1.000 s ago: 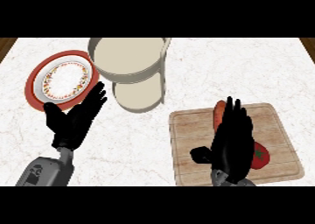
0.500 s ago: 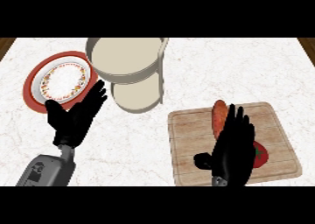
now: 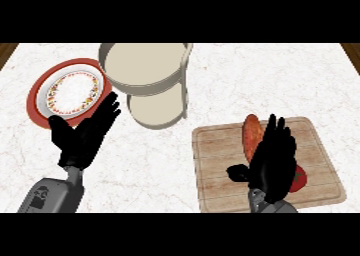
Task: Pick the sweet potato from the cutting board and place it in the tiered basket
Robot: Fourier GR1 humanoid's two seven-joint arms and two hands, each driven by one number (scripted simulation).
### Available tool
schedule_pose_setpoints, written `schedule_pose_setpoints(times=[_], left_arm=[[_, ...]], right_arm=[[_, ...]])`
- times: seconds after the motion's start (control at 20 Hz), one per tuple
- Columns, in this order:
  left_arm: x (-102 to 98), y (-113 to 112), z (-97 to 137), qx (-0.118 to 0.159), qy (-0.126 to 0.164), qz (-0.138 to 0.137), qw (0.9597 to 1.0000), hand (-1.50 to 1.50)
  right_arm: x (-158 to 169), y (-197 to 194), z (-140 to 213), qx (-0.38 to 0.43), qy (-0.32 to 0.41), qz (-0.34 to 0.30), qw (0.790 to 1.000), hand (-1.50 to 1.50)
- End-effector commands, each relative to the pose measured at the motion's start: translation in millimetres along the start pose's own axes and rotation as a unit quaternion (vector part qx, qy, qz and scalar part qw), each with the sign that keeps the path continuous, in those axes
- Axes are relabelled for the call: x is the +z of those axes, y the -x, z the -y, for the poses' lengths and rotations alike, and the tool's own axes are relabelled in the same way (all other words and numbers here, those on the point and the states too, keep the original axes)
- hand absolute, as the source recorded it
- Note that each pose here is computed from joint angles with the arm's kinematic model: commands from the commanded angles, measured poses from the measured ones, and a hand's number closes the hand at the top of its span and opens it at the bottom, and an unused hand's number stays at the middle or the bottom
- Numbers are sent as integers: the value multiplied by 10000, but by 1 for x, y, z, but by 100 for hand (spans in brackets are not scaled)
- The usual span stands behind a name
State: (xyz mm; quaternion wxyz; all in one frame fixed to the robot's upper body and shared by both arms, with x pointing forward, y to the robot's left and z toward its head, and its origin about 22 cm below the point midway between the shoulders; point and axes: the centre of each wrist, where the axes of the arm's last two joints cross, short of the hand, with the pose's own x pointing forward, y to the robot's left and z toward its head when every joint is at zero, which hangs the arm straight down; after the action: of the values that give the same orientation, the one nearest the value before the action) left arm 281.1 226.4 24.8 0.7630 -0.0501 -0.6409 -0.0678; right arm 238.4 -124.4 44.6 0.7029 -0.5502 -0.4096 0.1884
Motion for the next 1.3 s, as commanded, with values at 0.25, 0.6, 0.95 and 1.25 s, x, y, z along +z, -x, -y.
schedule_pose_setpoints(times=[0.25, 0.6, 0.95, 1.25], left_arm=[[8, 15, -6, -7, 28, 32, 10000, 0], [-11, 1, 20, 53, -7, 64, 10000, 0], [-5, 10, 2, 34, -83, -34, 10000, 0], [-9, 8, 1, 40, 11, -52, 10000, 0]], right_arm=[[-5, -6, -11, -439, 7, -704, 9966, -150], [-29, 26, -46, -462, -8, -780, 9959, -150], [-47, 17, -51, -448, -281, -607, 9968, -150], [-39, 32, -77, -421, -284, 175, 9986, 150]])
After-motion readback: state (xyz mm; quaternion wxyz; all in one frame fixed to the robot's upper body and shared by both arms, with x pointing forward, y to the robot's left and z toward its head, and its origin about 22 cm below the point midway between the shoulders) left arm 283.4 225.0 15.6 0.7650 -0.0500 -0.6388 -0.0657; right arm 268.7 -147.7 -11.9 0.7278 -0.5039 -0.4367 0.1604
